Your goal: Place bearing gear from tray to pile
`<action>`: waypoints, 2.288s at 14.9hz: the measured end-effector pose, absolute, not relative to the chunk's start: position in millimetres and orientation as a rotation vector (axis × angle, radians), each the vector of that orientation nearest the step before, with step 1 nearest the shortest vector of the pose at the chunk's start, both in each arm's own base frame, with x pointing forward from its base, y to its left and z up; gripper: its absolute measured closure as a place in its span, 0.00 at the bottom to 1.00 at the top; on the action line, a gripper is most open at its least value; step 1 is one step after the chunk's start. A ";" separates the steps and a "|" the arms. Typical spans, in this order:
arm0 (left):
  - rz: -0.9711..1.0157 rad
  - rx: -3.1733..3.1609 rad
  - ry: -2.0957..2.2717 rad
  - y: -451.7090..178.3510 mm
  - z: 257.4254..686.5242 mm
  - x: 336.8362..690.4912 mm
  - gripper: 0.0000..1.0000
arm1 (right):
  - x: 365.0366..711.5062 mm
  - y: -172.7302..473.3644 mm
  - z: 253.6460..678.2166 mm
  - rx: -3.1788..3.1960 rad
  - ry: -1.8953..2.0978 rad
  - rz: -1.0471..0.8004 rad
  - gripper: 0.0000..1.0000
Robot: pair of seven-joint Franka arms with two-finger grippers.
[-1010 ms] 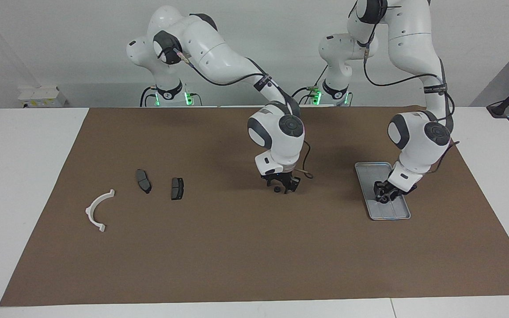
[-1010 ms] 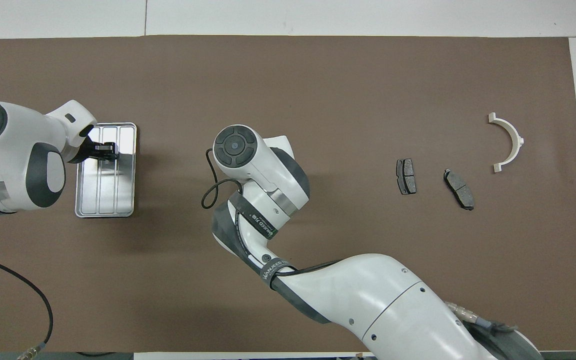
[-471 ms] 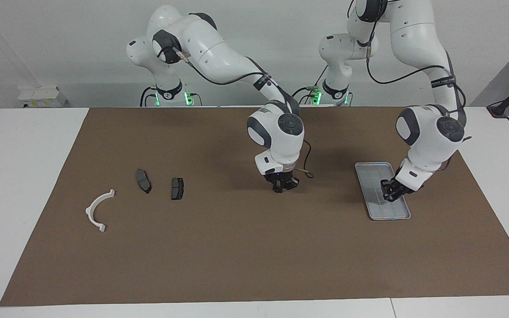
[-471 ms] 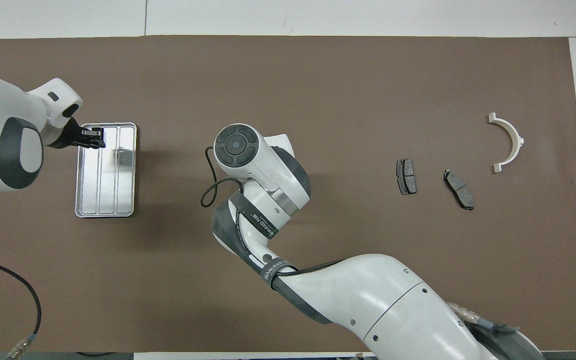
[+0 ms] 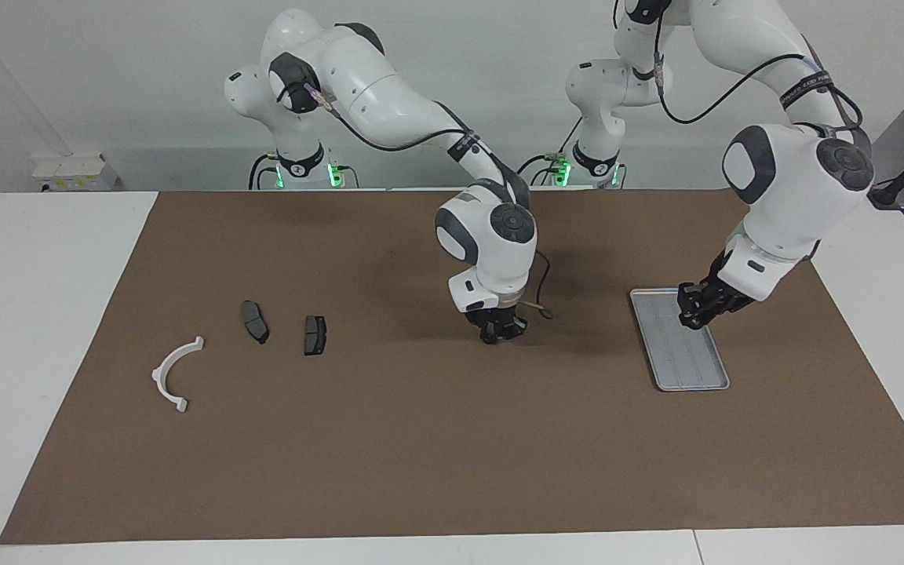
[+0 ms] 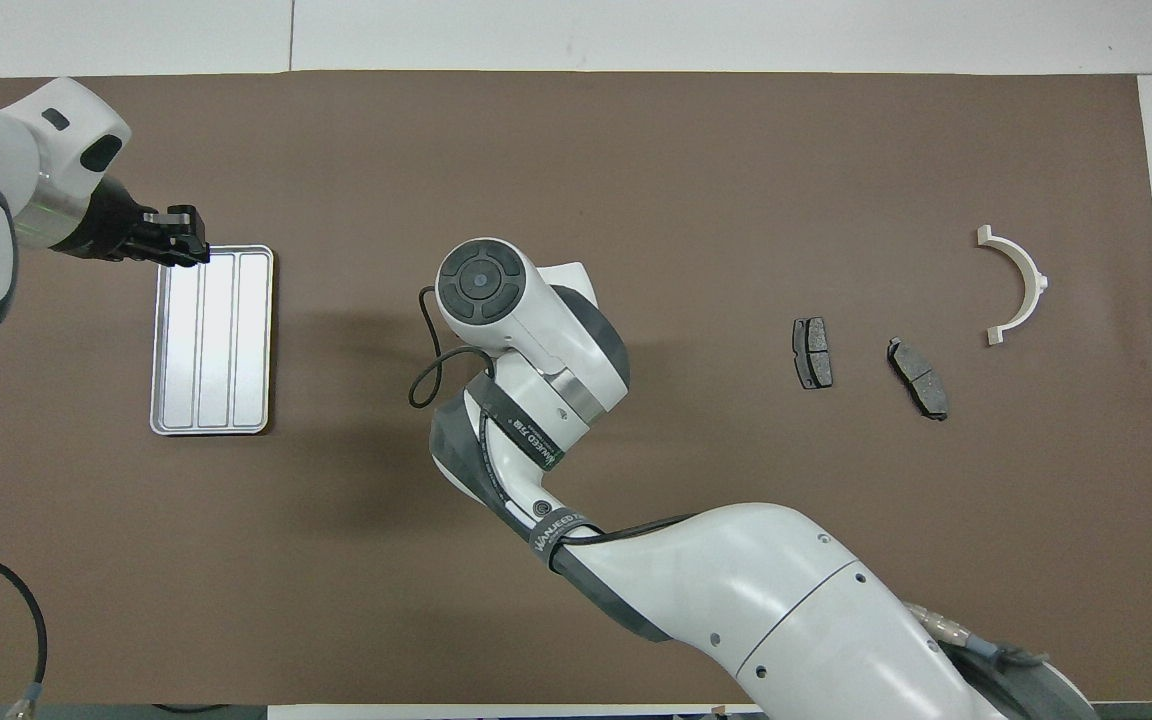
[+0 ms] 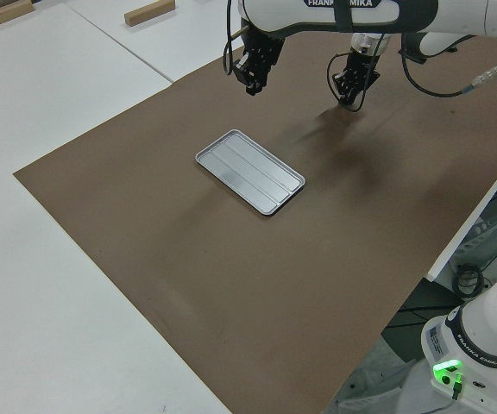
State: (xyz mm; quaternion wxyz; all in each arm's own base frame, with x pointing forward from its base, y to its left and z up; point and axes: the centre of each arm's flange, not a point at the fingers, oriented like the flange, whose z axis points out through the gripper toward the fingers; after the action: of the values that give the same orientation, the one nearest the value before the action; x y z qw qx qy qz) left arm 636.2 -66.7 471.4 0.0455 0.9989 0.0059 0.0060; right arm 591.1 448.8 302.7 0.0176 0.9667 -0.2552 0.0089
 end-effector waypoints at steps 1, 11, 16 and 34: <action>0.012 3.050 0.028 -77.6 470.1 635.2 0.66 | 598.6 434.4 317.6 3.001 -0.770 0.021 0.76; 0.088 3.092 0.319 -308.3 447.6 565.7 0.66 | 671.9 125.8 482.9 3.085 0.081 -0.105 0.76; 0.131 3.110 0.398 -373.9 399.6 532.3 0.66 | 693.1 20.7 398.9 3.094 0.296 0.022 0.76; 0.205 3.084 0.430 -390.3 294.8 513.8 0.66 | 706.9 7.6 287.6 3.096 0.330 0.107 0.60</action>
State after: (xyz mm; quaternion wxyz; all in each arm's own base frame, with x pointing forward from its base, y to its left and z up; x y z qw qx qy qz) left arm 513.8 -390.3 294.8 0.0103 0.9882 0.1379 0.0656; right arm 706.9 7.6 287.6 0.0131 0.9937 0.1060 0.0344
